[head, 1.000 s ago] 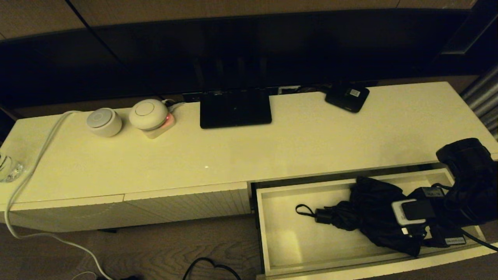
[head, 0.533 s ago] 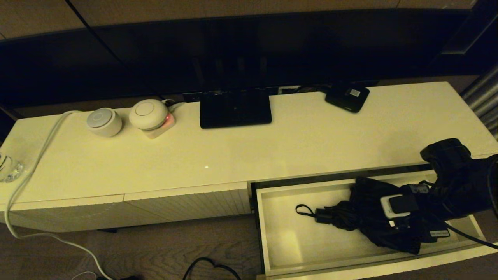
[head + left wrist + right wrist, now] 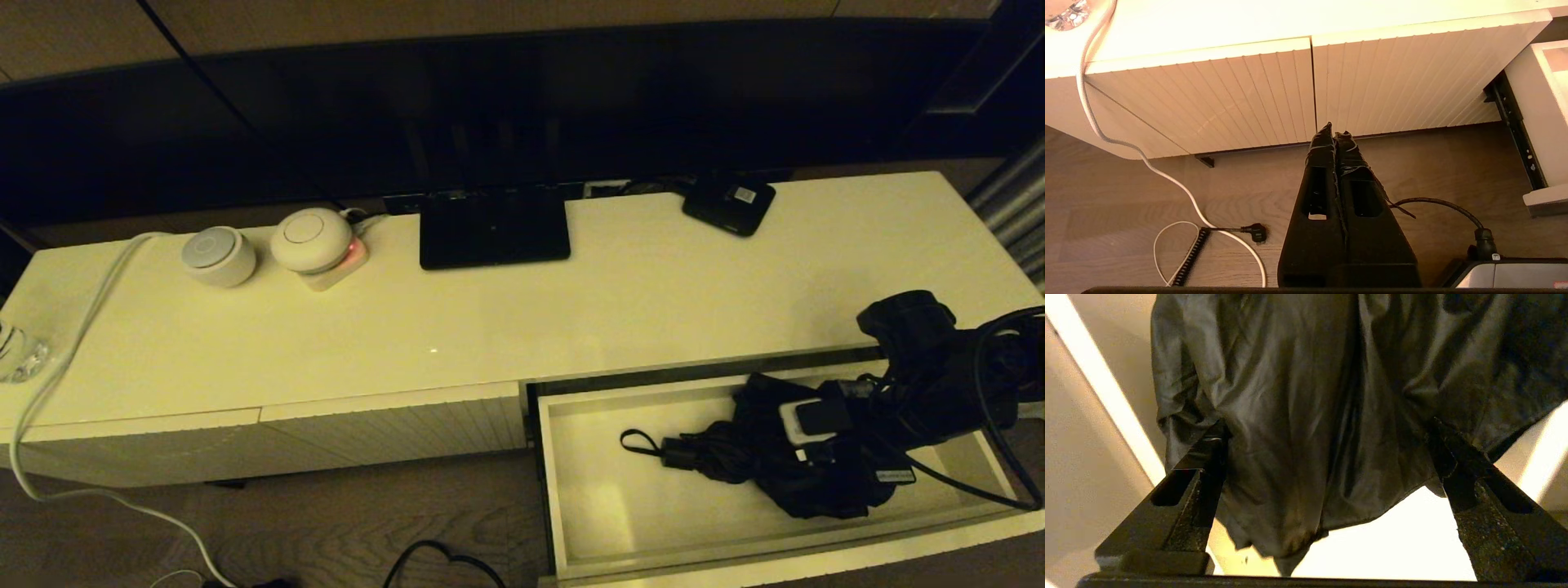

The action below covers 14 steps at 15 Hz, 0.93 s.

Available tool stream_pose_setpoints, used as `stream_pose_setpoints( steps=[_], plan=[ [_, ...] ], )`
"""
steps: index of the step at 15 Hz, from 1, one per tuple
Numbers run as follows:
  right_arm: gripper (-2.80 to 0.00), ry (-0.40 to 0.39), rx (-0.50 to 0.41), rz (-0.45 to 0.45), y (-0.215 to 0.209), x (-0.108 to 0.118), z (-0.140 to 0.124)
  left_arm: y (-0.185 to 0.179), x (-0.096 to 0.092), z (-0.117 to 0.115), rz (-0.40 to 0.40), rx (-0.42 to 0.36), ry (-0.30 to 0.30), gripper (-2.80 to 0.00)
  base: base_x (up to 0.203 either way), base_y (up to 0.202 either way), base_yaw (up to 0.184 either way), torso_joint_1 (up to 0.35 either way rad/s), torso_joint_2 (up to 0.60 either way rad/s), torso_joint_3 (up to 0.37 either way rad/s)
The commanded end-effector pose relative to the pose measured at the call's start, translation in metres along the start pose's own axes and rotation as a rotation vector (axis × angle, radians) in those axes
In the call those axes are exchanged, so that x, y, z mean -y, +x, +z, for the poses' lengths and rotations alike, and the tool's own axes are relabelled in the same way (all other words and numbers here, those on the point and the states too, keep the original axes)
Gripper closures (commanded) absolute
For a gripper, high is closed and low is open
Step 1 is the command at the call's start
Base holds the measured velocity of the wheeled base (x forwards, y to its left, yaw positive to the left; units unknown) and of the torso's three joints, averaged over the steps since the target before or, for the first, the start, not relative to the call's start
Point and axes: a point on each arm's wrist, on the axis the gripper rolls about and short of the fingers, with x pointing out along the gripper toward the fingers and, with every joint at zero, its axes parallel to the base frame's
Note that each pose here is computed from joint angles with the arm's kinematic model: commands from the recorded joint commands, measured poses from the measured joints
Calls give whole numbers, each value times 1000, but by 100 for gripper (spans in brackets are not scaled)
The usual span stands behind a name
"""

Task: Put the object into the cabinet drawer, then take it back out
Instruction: Take the umbrella out of the drawer and put it on the table

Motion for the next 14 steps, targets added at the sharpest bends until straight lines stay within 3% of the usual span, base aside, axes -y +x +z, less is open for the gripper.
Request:
stream_pose_setpoints(
  steps=[1,11,12,14],
  plan=[
    [-280,-11,3,14,7,1,1,0,0,-1,1,-3,0,0,0,0,0,0,0,0],
    [-280,8,4,35,20,-9,1,0,0,-1,1,-3,0,0,0,0,0,0,0,0],
    [0,10,7,29,21,-11,2,0,0,-1,1,-3,0,0,0,0,0,0,0,0],
    [0,8,10,13,17,-10,3,0,0,-1,1,-3,0,0,0,0,0,0,0,0]
  ],
)
